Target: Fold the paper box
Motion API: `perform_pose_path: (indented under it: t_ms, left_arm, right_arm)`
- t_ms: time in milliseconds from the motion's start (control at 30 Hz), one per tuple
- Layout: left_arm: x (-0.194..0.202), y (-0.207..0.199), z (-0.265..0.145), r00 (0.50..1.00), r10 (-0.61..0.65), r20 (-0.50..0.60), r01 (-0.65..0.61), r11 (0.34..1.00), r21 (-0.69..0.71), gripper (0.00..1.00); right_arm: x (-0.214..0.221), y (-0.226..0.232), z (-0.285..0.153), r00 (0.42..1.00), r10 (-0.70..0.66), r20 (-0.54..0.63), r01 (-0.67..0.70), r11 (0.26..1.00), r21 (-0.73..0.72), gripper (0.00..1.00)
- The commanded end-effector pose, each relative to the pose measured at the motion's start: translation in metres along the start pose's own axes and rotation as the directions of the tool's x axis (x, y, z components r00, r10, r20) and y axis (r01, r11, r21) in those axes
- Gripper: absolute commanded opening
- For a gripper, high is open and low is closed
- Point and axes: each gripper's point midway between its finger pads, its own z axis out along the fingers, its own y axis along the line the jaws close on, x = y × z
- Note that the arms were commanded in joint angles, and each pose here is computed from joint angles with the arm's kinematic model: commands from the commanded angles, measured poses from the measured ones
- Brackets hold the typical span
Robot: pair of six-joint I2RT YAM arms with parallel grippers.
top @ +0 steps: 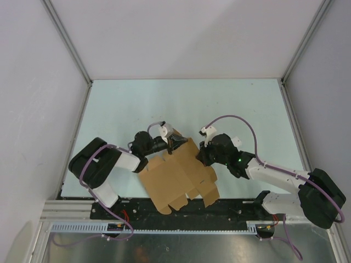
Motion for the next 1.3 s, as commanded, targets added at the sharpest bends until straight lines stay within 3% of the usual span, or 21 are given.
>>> perform_pose_path:
  t_ms: [0, 233, 533, 700, 933, 1267]
  left_arm:
    - [-0.008, 0.0, 0.007, 0.999, 0.038, 0.02, -0.035, 0.992, -0.121, 0.02]
    - [-0.01, 0.012, 0.013, 0.997, 0.071, 0.011, -0.062, 0.927, -0.37, 0.01]
    - [-0.007, -0.001, 0.026, 0.994, 0.109, -0.011, -0.099, 0.848, -0.52, 0.01]
    - [-0.001, -0.006, 0.027, 0.995, 0.101, -0.022, -0.092, 0.767, -0.634, 0.01]
    - [0.008, -0.018, 0.038, 0.996, 0.09, -0.027, -0.083, 0.708, -0.702, 0.01]
    - [0.011, -0.035, 0.044, 0.998, 0.059, -0.005, -0.045, 0.702, -0.711, 0.04]
  right_arm:
    - [-0.028, 0.008, -0.002, 0.993, 0.016, 0.114, -0.015, 1.0, -0.003, 0.0]
    - [-0.035, 0.004, -0.004, 0.988, 0.037, 0.147, -0.042, 0.999, 0.033, 0.0]
    - [-0.044, 0.004, -0.003, 0.982, 0.052, 0.184, -0.06, 0.997, 0.038, 0.0]
    - [-0.047, 0.002, -0.004, 0.978, 0.064, 0.199, -0.075, 0.996, 0.051, 0.0]
    - [-0.051, 0.0, -0.004, 0.973, 0.083, 0.217, -0.099, 0.993, 0.061, 0.0]
    - [-0.052, 0.0, -0.004, 0.969, 0.096, 0.226, -0.113, 0.991, 0.064, 0.0]
